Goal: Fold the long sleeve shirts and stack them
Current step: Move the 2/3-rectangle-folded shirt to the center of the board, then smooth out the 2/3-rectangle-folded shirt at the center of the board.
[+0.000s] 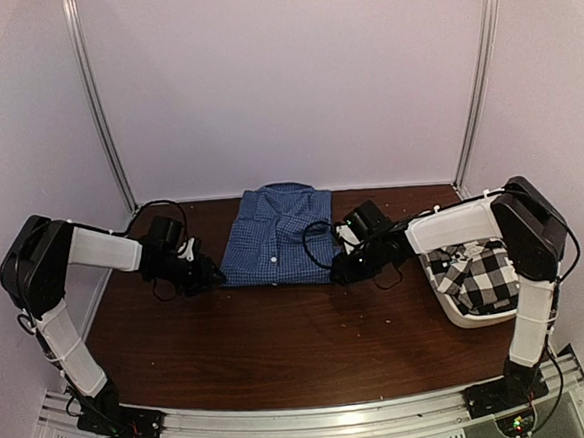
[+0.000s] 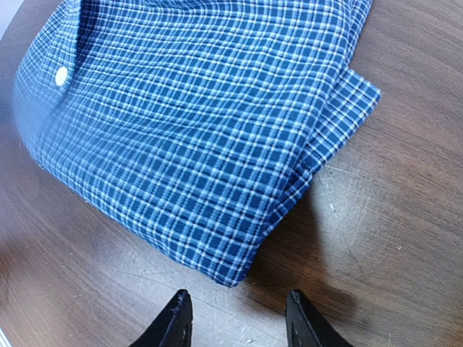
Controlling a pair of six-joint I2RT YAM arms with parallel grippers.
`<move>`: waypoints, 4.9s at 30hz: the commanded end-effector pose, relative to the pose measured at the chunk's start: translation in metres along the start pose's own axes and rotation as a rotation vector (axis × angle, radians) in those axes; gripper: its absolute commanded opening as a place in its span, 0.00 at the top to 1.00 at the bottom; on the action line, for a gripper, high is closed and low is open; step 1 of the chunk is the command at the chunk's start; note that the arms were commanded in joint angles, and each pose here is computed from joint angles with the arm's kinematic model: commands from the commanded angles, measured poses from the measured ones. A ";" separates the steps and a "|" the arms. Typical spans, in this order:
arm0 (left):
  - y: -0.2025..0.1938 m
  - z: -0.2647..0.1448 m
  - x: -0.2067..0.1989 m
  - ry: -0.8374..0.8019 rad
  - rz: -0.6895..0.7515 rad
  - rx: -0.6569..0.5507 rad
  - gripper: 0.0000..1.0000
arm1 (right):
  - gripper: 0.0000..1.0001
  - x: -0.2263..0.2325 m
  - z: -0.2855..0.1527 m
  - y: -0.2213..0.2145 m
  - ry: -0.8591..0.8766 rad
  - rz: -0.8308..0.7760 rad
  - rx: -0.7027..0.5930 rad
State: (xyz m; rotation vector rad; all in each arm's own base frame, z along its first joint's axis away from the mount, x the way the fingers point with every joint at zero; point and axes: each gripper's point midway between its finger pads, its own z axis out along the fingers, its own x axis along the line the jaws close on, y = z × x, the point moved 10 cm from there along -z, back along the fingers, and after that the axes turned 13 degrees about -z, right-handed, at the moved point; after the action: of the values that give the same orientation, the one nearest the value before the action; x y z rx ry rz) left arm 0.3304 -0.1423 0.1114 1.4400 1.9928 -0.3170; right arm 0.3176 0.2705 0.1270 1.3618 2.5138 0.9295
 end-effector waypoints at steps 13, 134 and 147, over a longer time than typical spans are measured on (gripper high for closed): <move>0.005 0.016 -0.009 -0.043 0.051 -0.036 0.65 | 0.65 0.011 0.011 0.003 0.063 -0.026 -0.055; -0.045 0.049 -0.169 -0.001 0.337 -0.089 0.83 | 0.67 -0.044 -0.010 0.100 -0.175 -0.049 -0.106; -0.058 0.056 -0.164 0.003 0.344 -0.028 0.76 | 0.55 0.005 -0.059 0.107 -0.007 -0.056 -0.218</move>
State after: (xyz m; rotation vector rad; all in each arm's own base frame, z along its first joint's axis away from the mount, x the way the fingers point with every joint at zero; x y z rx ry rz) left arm 0.3332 -0.3116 0.1675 1.7156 1.7296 -0.1052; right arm 0.3852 0.2785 0.2232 1.2386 2.3263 1.0027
